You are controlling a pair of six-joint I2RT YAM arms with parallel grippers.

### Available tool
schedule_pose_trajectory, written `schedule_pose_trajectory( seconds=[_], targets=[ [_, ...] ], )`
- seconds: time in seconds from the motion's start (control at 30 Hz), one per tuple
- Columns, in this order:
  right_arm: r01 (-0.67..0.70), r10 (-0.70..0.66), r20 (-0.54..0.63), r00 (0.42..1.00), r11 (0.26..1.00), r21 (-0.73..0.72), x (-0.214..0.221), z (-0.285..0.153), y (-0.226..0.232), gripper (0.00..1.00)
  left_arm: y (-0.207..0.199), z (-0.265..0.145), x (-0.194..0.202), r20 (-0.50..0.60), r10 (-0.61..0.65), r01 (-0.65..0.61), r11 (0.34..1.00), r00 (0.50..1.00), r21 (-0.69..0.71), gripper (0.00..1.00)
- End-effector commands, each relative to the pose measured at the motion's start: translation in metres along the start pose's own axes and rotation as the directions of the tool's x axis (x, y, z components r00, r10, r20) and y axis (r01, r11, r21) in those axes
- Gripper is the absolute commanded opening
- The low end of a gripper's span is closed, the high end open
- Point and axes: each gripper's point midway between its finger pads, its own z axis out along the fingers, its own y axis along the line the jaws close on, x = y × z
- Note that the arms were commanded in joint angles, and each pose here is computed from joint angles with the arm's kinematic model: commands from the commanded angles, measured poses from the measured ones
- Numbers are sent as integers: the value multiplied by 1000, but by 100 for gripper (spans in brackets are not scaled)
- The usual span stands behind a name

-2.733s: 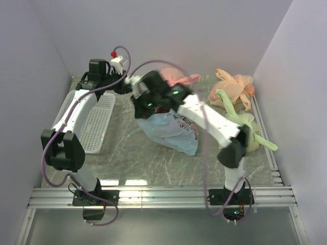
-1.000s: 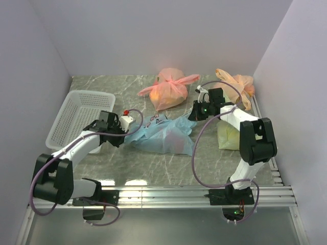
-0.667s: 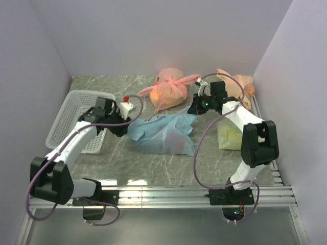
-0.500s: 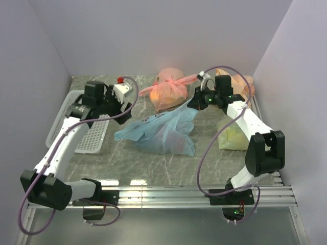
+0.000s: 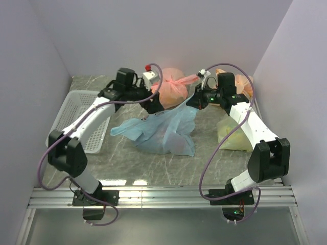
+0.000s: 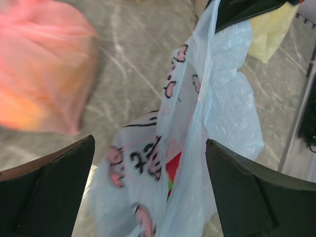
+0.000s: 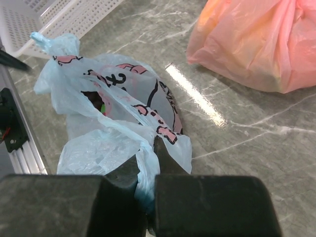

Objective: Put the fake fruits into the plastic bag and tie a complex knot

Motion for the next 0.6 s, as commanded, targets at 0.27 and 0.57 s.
schedule_pose_trajectory(
  seconds=[0.27,0.57],
  targets=[
    [30,-25,126,992,999,-40,-50,-8,21,0,-39,68,68,-81,-82,101,961,993,256,93],
    [-423,419,168,892,906,-14,-58,-14,14,76,-42,78,77,-118,-168,195,942,979,274,0]
  ],
)
